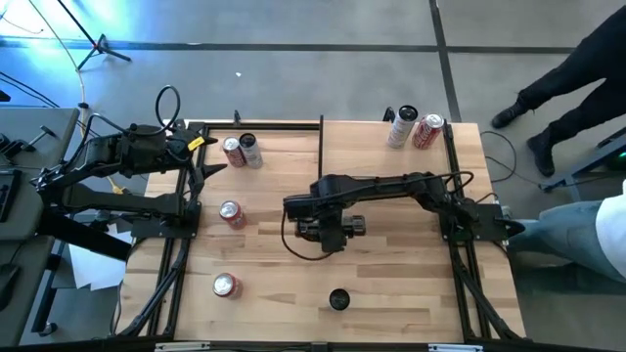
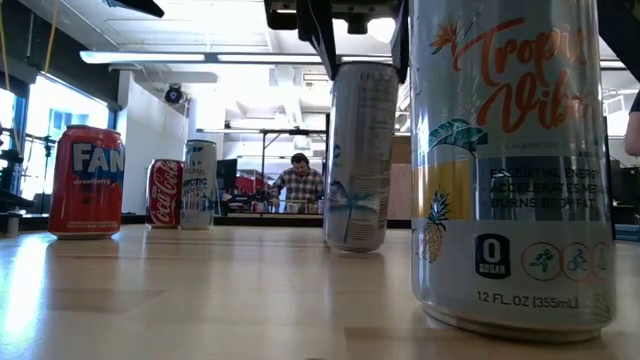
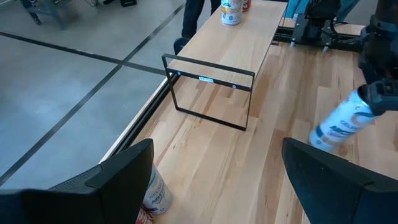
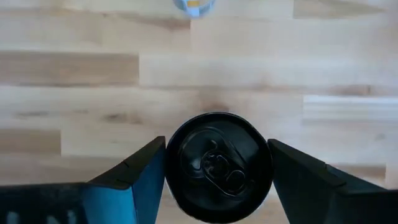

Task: Place canned beverage on shelf
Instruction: Put the white soda can on the shelf

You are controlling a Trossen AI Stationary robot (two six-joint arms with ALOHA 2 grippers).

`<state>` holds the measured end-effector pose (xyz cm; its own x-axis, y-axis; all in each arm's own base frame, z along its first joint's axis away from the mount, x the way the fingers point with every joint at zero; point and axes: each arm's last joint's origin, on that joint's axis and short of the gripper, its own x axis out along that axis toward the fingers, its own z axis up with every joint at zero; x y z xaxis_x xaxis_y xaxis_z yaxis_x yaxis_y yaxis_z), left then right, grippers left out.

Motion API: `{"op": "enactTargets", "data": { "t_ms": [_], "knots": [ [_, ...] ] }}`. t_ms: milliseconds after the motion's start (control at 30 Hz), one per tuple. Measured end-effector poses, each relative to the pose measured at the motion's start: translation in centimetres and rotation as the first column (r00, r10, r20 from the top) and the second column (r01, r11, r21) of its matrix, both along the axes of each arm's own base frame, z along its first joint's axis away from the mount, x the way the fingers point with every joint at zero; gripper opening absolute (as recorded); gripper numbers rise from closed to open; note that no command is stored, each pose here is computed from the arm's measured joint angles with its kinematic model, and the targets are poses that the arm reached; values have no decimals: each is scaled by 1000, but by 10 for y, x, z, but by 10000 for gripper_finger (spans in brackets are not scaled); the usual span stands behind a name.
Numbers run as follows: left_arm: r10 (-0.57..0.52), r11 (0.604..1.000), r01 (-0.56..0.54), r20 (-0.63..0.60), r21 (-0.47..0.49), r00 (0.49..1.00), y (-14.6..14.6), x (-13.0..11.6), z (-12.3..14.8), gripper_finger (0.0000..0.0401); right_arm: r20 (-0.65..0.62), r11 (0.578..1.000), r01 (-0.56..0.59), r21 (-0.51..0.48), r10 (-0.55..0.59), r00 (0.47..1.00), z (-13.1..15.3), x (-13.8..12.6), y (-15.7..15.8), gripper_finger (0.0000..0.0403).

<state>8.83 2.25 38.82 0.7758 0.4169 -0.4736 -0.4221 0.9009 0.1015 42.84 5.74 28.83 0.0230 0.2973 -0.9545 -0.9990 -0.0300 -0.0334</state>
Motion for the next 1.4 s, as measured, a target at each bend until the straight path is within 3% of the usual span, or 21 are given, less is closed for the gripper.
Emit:
{"op": "enactTargets", "data": {
  "t_ms": [533, 1233, 1400],
  "knots": [
    [0, 1000, 0, 0, 0, 1000, 0, 0, 0, 335, -37, 994, 109, 15, -108, 993, -1, 1, 1, 249],
    [-1, 1000, 1, 0, 0, 1000, 0, 0, 0, 335, -41, 970, 230, -84, -234, 971, -1, 1, -2, 250],
    [0, 1000, 0, 1, 0, 1000, 0, 0, 0, 335, -64, 928, 364, -84, -370, 927, -1, 2, -2, 250]
  ]
}}
